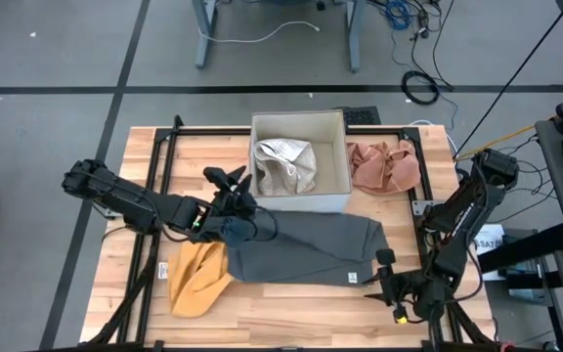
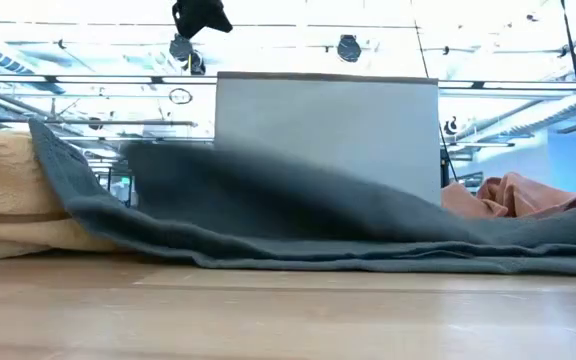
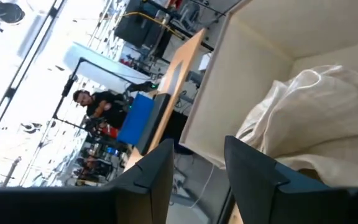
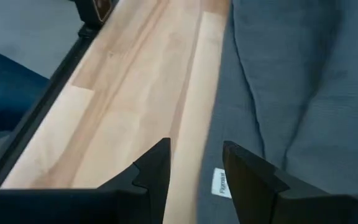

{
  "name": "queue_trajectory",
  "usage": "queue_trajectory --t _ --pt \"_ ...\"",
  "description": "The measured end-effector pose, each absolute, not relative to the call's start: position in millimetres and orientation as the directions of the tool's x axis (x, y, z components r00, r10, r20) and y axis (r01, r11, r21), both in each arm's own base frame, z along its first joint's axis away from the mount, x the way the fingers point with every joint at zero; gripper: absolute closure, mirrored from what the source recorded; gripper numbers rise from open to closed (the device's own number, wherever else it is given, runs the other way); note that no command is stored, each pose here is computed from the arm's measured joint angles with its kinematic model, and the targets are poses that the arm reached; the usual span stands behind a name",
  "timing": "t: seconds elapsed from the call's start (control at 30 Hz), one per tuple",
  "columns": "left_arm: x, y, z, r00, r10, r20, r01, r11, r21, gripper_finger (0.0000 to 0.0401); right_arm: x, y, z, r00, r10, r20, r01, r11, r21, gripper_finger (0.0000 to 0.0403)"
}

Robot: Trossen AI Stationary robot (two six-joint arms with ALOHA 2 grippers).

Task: Fold towel
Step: Fold the gray towel

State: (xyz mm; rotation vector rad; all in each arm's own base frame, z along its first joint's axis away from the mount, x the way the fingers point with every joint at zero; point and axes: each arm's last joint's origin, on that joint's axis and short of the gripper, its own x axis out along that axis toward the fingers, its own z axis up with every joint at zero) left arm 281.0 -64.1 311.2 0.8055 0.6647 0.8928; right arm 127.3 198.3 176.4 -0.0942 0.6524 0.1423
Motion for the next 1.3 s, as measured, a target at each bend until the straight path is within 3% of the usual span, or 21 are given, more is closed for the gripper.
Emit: queue_trajectory --t 0.1,0.17,0.27,0.37,0.47,0.73,0.87,1.07,1.3 --pt "282.1 -67.9 311.6 0.508 0.840 -0.190 -0.413 0.432 0.802 0.0252 126.7 196.7 173.8 0.783 0.097 -0.614 -0.158 0.986 -0.045 0.0269" --pt "285.2 -73.1 311.1 0.597 0.756 -0.268 -0.383 0.563 0.732 0.0252 126.4 196.1 171.7 0.781 0.092 -0.618 -0.153 0.987 -0.046 0.0269" --pt "292.1 -81.6 308.6 0.756 0.495 -0.428 -0.231 0.814 0.532 0.0252 126.4 196.6 163.8 0.765 0.081 -0.639 -0.150 0.987 -0.054 0.0269" --pt "305.4 -92.0 298.1 0.820 0.253 -0.514 -0.079 0.938 0.337 0.0252 127.4 199.1 153.4 0.744 0.070 -0.664 -0.150 0.987 -0.064 0.0269" --pt "319.6 -106.7 275.1 0.806 0.158 -0.570 0.020 0.956 0.294 0.0252 128.9 201.8 143.0 0.731 0.049 -0.680 -0.150 0.985 -0.090 0.0269" --pt "341.4 -126.7 207.3 0.679 0.138 -0.721 0.168 0.927 0.336 0.0252 132.6 199.4 119.0 0.670 -0.036 -0.742 -0.097 0.986 -0.135 0.0269" --pt "344.3 -129.6 199.0 0.664 0.093 -0.742 0.187 0.940 0.286 0.0252 130.7 194.7 115.3 0.644 -0.082 -0.760 -0.046 0.988 -0.146 0.0277" --pt "345.1 -134.0 199.6 0.661 -0.009 -0.750 0.235 0.952 0.195 0.0252 129.3 194.0 114.2 0.615 -0.074 -0.785 -0.042 0.991 -0.126 0.0321" --pt "338.6 -137.1 195.1 0.572 -0.125 -0.810 0.262 0.964 0.036 0.0252 129.1 194.3 114.0 0.608 -0.066 -0.791 -0.044 0.992 -0.116 0.0337"
